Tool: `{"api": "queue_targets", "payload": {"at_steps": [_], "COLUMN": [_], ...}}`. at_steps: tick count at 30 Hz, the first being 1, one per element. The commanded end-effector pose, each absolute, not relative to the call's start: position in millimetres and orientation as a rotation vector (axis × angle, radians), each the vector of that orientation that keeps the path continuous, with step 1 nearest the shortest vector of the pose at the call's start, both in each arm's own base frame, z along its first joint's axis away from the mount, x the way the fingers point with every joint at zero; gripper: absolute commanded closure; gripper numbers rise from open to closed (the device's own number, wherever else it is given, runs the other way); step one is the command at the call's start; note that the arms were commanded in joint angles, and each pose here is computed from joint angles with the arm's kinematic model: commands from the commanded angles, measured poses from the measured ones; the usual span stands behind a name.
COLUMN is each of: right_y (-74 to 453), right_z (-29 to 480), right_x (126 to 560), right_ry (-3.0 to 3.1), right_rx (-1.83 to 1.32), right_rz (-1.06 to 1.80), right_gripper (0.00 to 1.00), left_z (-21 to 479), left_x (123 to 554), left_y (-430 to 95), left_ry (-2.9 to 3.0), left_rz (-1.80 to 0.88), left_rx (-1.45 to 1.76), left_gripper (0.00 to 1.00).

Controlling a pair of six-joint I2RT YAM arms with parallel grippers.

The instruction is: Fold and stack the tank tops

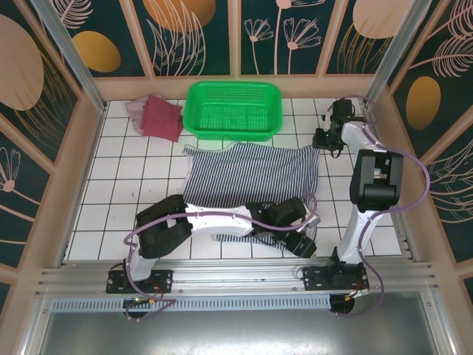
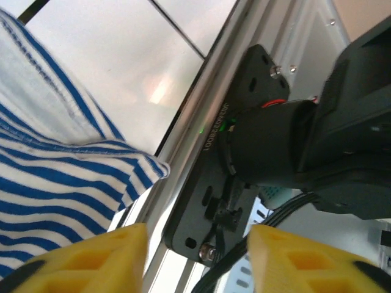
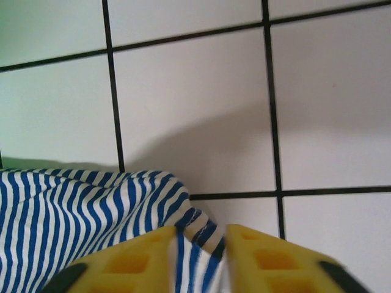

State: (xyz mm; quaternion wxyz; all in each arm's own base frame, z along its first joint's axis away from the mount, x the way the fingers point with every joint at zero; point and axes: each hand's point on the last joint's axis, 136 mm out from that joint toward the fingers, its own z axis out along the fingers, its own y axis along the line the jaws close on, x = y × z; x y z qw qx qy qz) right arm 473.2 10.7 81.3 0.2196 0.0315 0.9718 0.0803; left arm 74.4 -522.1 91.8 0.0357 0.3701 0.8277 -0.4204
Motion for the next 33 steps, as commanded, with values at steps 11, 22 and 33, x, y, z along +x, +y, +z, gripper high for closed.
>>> {"api": "queue_targets", "payload": {"at_steps": [11,22,33], "right_y": [72,158,107], "right_z": [133,68,17], "right_x": [376,221,192], "right_ry": [2.632,2.892,3.016], "right_rx": [0.296,0.434,0.518], "right_rz": [0.830,0.956,0.521], "right_gripper": [0.64,0.63,0.60], "left_z": [101,22,-13], "left_x": [211,281,259], "left_y": [-356,-178,-100], "left_ry": [2.641,2.841,3.013], "left_rz": [-0.672,-0.177,-0.010], "left_rx": [0.732,0.279,-0.005], "left_gripper": [0.43,0.45,0.47]}}
